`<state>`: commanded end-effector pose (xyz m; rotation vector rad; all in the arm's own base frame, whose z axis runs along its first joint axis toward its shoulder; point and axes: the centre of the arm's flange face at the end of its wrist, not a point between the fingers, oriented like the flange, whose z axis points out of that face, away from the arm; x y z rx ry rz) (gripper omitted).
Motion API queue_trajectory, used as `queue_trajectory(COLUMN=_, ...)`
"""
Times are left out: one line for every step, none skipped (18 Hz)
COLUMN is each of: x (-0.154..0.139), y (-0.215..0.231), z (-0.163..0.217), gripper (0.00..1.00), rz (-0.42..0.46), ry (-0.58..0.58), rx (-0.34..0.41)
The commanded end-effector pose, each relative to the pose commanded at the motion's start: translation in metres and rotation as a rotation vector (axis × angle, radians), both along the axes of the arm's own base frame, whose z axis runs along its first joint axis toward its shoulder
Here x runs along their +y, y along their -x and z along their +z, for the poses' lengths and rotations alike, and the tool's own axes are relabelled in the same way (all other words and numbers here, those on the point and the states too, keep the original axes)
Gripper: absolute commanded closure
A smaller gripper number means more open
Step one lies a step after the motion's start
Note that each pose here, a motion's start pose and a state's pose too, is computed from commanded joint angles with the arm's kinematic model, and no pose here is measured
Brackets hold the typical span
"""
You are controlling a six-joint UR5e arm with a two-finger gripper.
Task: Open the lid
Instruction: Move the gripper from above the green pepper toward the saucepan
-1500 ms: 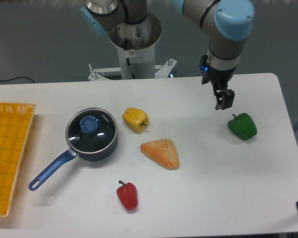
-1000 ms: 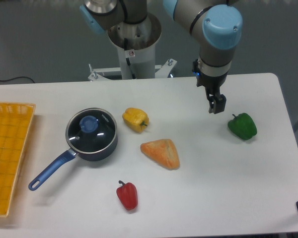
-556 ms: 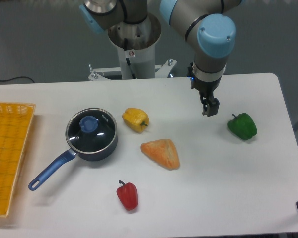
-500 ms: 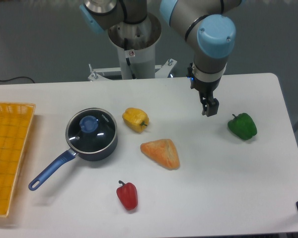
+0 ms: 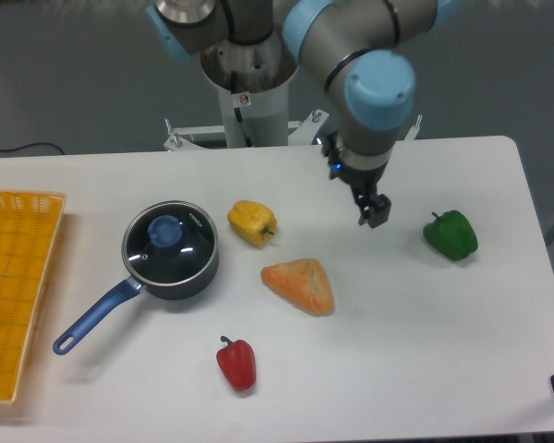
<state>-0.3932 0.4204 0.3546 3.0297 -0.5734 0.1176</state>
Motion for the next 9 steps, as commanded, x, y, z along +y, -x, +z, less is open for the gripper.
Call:
queue_trajectory(x=0.005, y=-0.004, z=-0.001, gripper=0.0, rz=0.042, ry=-0.016, rx=-0.012)
queue_trajectory(x=0.007, y=-0.008, z=-0.002, gripper=0.0, rz=0.099, ry=-0.032, rx=-0.028)
queue_trajectory(x=0.012, y=-0.017, z=-0.006, gripper=0.0, rz=0.152, ry=-0.04, rx=-0.045)
queue_trajectory(x=0.017, y=-0.028, z=-0.009, gripper=0.0, rz=0.186, ry=-0.045, rx=-0.06)
queue_trajectory(x=0.02, y=-0.034, z=-0.011, gripper=0.0, rz=0.198, ry=-0.045, rx=-0.066)
queue_trajectory(x=0.025, y=-0.043, z=-0.014, gripper=0.0, rz=0.188, ry=-0.038, rx=-0.071)
queue_trajectory(x=0.032, y=-0.051, z=-0.014, gripper=0.0, rz=0.189, ry=-0.038, rx=-0.075)
queue_trajectory(x=0.037, y=-0.057, z=-0.015, gripper=0.0, rz=0.233, ry=-0.036, rx=-0.073)
queue_trajectory(x=0.042, y=-0.061, z=-0.014, gripper=0.0, rz=0.295, ry=-0.036, rx=-0.062)
